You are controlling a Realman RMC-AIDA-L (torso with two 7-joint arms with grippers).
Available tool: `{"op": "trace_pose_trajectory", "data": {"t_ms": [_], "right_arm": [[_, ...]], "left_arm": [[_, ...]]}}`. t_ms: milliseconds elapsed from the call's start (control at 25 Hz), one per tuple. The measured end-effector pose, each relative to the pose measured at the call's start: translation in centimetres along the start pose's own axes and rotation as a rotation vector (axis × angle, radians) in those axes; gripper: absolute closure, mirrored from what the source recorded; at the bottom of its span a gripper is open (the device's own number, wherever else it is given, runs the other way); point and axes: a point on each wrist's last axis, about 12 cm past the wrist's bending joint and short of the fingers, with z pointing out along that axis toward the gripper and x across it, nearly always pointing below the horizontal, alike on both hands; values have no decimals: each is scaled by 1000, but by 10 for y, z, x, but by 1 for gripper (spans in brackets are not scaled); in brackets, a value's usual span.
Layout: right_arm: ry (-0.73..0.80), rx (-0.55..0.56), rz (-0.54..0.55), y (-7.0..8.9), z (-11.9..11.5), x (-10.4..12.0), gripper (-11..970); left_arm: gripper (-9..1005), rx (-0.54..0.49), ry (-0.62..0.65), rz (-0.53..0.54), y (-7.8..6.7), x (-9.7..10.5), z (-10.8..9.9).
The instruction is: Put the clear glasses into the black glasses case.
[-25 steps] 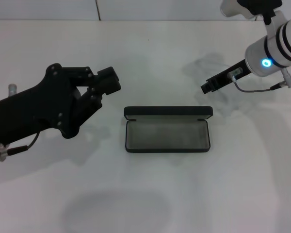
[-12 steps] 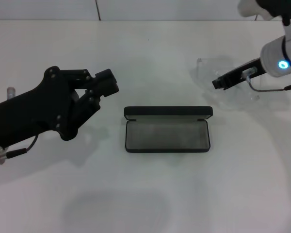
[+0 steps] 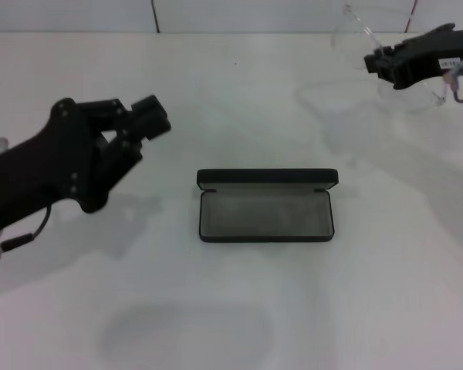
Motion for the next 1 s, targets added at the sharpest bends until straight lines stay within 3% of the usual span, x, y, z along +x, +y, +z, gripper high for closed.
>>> {"op": "trace_pose_trajectory", "data": {"t_ms": [160, 360, 680, 1000], "right_arm": [[-154, -175, -188, 30, -24, -2, 846], [-326, -440, -386, 56, -40, 22, 847], [-577, -679, -473, 65, -40, 64, 847], [-751, -743, -485, 70, -28, 71, 848]], "left_arm": [[914, -34, -60, -29, 1, -3, -2], [914, -33, -126, -58, 8, -13, 4], [913, 11, -195, -98, 19, -28, 21], [926, 170, -131, -166, 18, -22, 55]]}}
